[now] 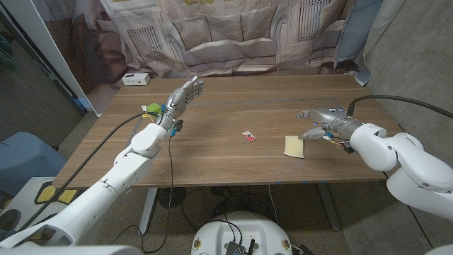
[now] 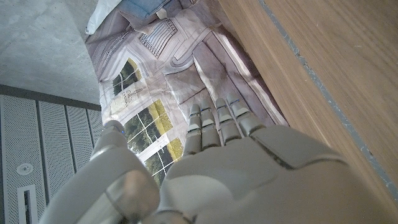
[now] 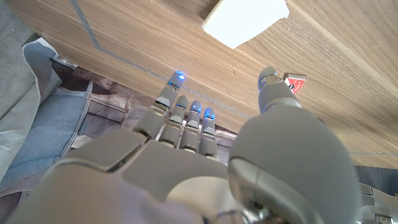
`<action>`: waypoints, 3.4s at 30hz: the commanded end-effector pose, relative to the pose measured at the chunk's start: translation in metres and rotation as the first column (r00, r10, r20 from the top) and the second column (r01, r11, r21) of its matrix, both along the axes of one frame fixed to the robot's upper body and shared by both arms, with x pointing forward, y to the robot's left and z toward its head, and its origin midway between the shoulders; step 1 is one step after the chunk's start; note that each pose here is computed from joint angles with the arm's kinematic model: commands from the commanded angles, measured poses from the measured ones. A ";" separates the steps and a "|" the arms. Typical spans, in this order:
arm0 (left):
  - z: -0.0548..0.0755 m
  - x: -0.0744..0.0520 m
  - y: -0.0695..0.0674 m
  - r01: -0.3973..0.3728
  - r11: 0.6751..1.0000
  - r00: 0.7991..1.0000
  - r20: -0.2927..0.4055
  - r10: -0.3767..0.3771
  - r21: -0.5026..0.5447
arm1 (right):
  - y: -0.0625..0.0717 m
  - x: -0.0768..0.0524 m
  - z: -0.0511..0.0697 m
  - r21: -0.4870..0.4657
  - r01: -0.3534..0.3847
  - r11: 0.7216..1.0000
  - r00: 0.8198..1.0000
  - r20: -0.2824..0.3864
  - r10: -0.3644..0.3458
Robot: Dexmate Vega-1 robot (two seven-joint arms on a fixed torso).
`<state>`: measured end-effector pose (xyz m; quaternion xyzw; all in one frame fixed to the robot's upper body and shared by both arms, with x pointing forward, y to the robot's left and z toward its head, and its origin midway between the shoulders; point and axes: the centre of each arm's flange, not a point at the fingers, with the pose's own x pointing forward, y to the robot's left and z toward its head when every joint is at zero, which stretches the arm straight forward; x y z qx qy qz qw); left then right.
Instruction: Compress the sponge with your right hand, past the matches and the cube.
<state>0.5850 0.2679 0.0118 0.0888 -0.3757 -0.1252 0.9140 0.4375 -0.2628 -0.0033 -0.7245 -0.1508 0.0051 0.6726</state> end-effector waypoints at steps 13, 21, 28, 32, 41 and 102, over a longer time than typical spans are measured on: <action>0.002 -0.002 0.005 0.000 1.000 1.000 0.004 0.000 0.005 | 0.011 0.021 -0.014 0.021 0.015 1.000 0.998 -0.065 -0.014; 0.002 -0.002 0.006 0.003 1.000 1.000 0.006 -0.003 0.005 | 0.012 0.028 -0.016 0.021 0.028 0.999 0.997 -0.078 -0.026; 0.001 -0.001 0.007 0.005 1.000 1.000 0.006 -0.005 -0.002 | 0.012 0.034 -0.020 0.009 0.040 0.999 0.996 -0.084 -0.040; 0.000 0.000 0.007 0.004 1.000 1.000 0.004 -0.004 -0.005 | 0.012 0.036 -0.021 0.003 0.042 0.999 0.996 -0.083 -0.042; -0.001 -0.001 0.007 0.000 1.000 1.000 0.007 0.000 -0.006 | 0.012 0.043 -0.027 -0.002 0.048 0.999 0.995 -0.083 -0.048; 0.001 0.008 0.010 0.005 1.000 1.000 -0.012 -0.005 -0.005 | 0.018 0.071 -0.052 -0.089 0.118 0.989 0.984 -0.124 -0.128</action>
